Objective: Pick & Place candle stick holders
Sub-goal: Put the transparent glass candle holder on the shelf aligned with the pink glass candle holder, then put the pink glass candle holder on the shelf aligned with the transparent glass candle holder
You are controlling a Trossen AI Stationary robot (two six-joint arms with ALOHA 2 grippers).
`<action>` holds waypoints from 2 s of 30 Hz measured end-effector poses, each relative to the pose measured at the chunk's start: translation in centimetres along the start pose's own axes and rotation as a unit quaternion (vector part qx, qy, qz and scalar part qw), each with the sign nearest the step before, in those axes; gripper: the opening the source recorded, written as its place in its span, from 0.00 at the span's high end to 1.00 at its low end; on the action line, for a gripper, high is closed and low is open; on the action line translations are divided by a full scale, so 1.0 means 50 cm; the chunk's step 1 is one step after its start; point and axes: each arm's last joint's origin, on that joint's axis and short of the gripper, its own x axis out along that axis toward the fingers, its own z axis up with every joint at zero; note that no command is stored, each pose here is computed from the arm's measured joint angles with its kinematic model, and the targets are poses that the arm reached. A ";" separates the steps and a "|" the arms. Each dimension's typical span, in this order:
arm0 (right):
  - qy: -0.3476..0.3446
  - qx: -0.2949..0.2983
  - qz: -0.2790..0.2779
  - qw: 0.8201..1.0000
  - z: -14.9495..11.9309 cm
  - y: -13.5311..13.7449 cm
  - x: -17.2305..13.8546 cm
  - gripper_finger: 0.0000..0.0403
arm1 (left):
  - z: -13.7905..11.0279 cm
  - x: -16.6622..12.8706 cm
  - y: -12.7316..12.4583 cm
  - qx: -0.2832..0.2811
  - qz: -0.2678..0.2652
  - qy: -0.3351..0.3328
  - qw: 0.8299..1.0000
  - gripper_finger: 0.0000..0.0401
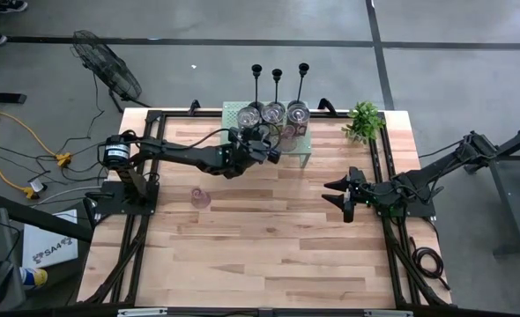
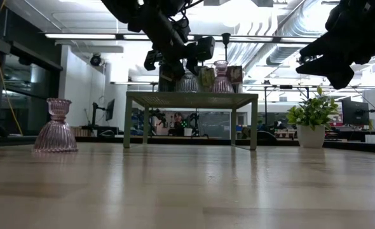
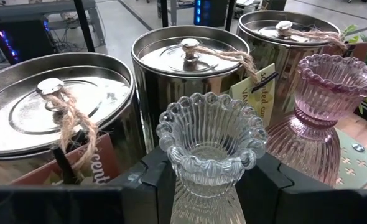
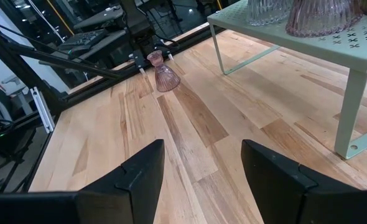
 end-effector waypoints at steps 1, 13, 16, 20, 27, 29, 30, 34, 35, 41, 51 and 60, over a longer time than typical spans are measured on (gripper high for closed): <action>0.000 0.000 0.000 1.000 0.000 0.000 0.000 0.49 | 0.000 0.000 0.000 0.000 0.000 0.000 1.000 0.68; 0.000 0.000 0.000 1.000 0.000 0.000 0.000 0.49 | 0.003 0.000 0.003 -0.004 0.025 -0.016 1.000 0.50; 0.000 0.000 0.000 1.000 0.000 0.000 0.000 0.49 | 0.004 0.000 0.002 -0.007 0.025 -0.018 0.999 0.47; 0.000 0.000 0.000 1.000 0.000 0.000 0.000 0.49 | 0.009 -0.001 0.000 -0.018 0.025 -0.028 0.999 0.46; 0.000 0.000 0.000 1.000 0.000 0.000 0.000 0.49 | 0.025 -0.002 -0.006 -0.008 0.019 -0.056 0.998 0.45; 0.000 0.000 0.000 1.000 0.000 0.000 0.000 0.49 | 0.028 -0.002 -0.007 -0.007 0.017 -0.061 0.998 0.45; 0.000 0.000 0.000 1.000 0.000 0.000 0.000 0.49 | 0.029 -0.003 -0.007 -0.006 0.016 -0.063 0.998 0.45; 0.000 0.000 0.000 1.000 0.000 0.000 0.000 0.49 | 0.033 -0.003 -0.008 0.001 0.018 -0.069 0.997 0.45; 0.000 0.000 0.000 1.000 0.000 0.000 0.000 0.49 | 0.035 -0.003 -0.008 0.005 0.022 -0.071 0.997 0.45; 0.000 0.000 0.000 1.000 0.000 0.000 0.000 0.49 | 0.068 -0.008 -0.018 0.024 0.024 -0.088 0.996 0.45; 0.000 0.000 0.000 1.000 0.000 0.000 0.000 0.49 | 0.128 -0.053 -0.016 0.051 -0.028 -0.098 0.993 0.45; 0.000 0.000 0.000 1.000 0.000 0.000 0.000 0.49 | 0.182 -0.144 0.058 0.137 -0.108 -0.031 0.984 0.45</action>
